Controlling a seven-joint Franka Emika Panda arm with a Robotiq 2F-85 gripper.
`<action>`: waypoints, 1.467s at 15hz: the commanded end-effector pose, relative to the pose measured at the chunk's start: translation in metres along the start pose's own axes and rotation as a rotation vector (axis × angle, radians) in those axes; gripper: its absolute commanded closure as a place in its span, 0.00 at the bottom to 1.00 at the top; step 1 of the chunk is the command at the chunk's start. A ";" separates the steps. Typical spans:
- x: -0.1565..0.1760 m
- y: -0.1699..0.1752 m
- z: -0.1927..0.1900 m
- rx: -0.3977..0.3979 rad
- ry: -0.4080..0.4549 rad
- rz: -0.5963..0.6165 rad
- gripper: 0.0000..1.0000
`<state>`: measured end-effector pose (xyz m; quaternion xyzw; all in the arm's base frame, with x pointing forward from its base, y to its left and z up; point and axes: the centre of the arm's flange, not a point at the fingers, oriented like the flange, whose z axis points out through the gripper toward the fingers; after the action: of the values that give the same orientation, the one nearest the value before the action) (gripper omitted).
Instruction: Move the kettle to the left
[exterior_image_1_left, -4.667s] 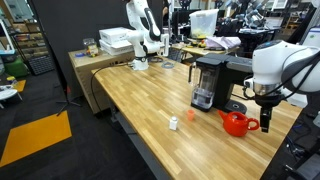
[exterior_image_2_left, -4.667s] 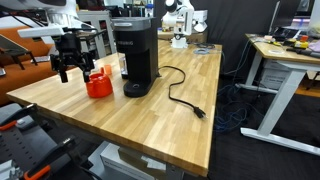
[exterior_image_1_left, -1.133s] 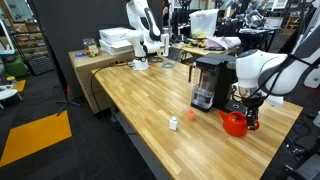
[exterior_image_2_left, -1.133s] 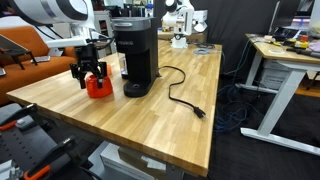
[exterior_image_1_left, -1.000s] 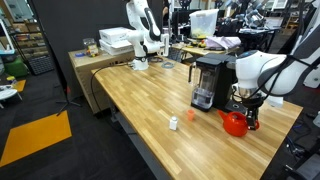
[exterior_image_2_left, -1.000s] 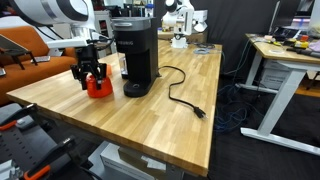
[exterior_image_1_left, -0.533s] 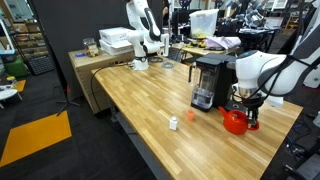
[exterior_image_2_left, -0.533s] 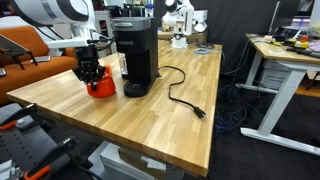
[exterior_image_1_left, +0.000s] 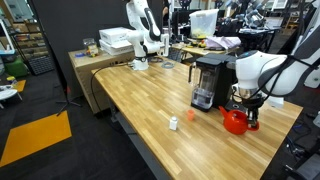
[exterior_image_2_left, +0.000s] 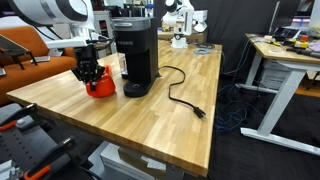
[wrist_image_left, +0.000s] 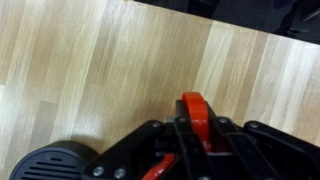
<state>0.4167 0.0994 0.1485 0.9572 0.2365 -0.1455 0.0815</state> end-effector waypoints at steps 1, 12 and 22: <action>-0.010 -0.012 -0.005 0.001 0.020 -0.039 0.96; -0.008 -0.065 -0.034 -0.031 0.044 -0.137 0.96; 0.038 -0.150 -0.078 -0.104 0.061 -0.246 0.96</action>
<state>0.3864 0.2440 0.1947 0.9229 0.3599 -0.0994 0.0940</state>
